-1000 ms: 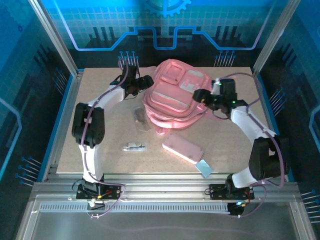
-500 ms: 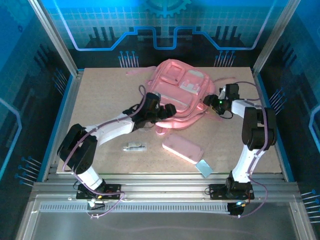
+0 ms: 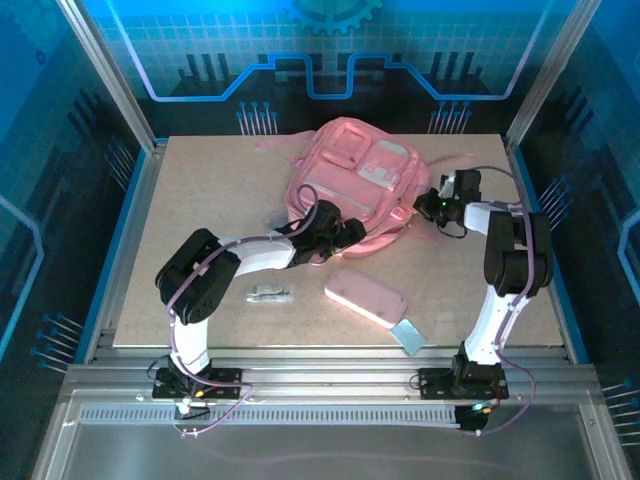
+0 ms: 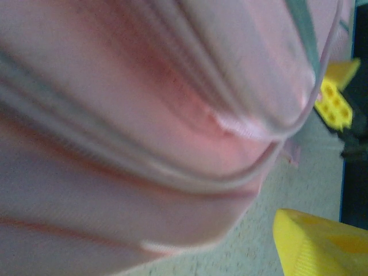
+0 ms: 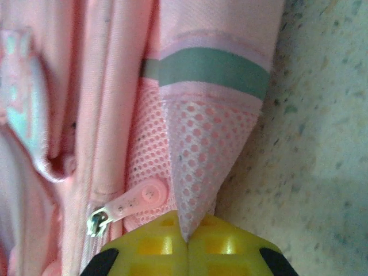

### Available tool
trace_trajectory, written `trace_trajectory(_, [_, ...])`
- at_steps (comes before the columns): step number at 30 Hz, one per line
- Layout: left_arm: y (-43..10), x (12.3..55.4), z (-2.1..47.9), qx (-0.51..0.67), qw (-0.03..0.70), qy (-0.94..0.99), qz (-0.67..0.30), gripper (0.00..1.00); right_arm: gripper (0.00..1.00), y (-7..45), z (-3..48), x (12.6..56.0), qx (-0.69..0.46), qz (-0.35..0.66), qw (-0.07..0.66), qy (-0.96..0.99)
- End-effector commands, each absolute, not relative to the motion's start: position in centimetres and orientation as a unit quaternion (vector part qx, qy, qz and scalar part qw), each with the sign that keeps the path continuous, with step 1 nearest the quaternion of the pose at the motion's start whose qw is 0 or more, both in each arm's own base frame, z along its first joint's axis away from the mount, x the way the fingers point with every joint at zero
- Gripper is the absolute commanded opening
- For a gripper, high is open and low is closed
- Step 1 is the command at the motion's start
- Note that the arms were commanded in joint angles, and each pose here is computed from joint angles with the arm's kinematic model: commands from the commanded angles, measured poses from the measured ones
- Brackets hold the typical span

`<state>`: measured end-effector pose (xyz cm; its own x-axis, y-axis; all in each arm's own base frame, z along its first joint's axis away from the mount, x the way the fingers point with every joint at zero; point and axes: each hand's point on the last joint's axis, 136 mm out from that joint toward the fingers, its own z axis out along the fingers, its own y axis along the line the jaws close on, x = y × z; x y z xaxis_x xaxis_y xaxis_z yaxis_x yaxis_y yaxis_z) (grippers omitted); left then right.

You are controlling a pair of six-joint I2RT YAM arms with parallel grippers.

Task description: Pack books, pencil case, and school supplies into a backpack

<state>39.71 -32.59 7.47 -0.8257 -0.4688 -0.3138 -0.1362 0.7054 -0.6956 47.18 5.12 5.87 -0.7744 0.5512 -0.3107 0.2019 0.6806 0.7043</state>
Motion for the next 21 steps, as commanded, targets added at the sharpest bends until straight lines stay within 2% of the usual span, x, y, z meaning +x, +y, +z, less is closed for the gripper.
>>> trace_trajectory(1, [-28.8,44.5,7.0,-0.178,0.301,0.891,-0.289,0.78,0.00,7.6,10.4,45.4,0.191,0.399,0.272,0.854])
trace_trajectory(5, [-26.3,47.9,9.3,-0.154,0.340,0.888,-0.270,0.78,0.00,9.6,11.8,43.6,0.192,0.414,0.273,0.847])
trace_trajectory(8, [-26.1,48.5,11.3,-0.116,0.350,0.893,-0.259,0.78,0.00,11.0,12.9,43.4,0.197,0.420,0.277,0.841])
trace_trajectory(11, [-27.6,46.6,13.0,-0.077,0.336,0.900,-0.266,0.75,0.00,12.1,13.6,43.8,0.210,0.412,0.282,0.840])
trace_trajectory(15, [-31.3,41.3,14.8,-0.006,0.323,0.908,-0.267,0.73,0.00,13.0,14.0,44.5,0.237,0.415,0.282,0.832])
trace_trajectory(18, [-33.9,38.2,14.6,0.019,0.313,0.908,-0.276,0.70,0.00,13.3,14.0,44.9,0.254,0.414,0.282,0.828])
trace_trajectory(21, [-35.9,36.8,13.5,0.031,0.305,0.911,-0.277,0.64,0.00,13.7,14.1,45.0,0.261,0.418,0.281,0.823])
